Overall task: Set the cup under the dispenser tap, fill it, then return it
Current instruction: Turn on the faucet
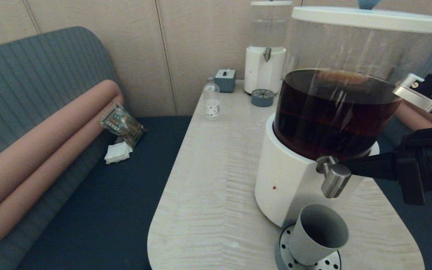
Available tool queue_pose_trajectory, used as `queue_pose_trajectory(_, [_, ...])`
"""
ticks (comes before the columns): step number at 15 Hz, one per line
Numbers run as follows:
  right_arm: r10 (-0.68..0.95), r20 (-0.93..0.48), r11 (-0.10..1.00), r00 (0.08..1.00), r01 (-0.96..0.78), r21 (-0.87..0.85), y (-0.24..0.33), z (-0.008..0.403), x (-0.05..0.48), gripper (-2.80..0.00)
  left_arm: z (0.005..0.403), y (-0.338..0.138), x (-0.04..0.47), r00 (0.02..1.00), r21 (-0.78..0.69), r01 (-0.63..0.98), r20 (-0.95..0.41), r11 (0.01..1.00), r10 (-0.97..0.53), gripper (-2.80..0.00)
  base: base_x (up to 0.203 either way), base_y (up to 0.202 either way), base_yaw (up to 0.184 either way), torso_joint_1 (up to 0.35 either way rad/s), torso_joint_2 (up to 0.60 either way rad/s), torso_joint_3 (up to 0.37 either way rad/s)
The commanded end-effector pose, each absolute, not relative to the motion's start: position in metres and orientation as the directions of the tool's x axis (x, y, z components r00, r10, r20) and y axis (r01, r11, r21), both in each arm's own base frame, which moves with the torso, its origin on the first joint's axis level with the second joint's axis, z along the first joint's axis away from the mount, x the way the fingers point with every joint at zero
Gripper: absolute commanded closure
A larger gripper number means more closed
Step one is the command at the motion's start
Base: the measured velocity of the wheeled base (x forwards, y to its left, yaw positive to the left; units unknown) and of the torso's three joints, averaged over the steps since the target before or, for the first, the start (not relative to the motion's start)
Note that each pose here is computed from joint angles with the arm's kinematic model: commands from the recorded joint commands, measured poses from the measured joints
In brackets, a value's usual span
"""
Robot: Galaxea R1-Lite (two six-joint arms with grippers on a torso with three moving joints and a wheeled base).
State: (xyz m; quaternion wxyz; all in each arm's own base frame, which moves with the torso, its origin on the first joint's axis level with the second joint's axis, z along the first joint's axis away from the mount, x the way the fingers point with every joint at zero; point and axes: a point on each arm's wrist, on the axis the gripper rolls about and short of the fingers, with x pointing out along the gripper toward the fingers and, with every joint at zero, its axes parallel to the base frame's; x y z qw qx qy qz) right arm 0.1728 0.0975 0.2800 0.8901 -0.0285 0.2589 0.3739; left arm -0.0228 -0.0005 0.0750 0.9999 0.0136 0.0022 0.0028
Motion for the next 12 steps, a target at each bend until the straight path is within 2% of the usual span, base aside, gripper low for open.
queue_pose_trajectory(1, [0.666, -0.481, 0.703, 0.57, -0.696, 0.149, 0.0998, 0.2789, 0.1715, 0.0, 0.075, -0.0006, -0.0227, 1.0, 0.028, -0.006, -0.006, 1.0, 0.006, 0.0, 0.0, 0.0, 0.0, 0.0, 0.0, 0.0])
queue_pose_trajectory(12, [0.691, -0.416, 0.68, 0.591, -0.727, 0.095, 0.1028, 0.2775, 0.1747, 0.0, 0.075, -0.0006, -0.0227, 1.0, 0.028, -0.006, -0.006, 1.0, 0.006, 0.0, 0.0, 0.0, 0.0, 0.0, 0.0, 0.0])
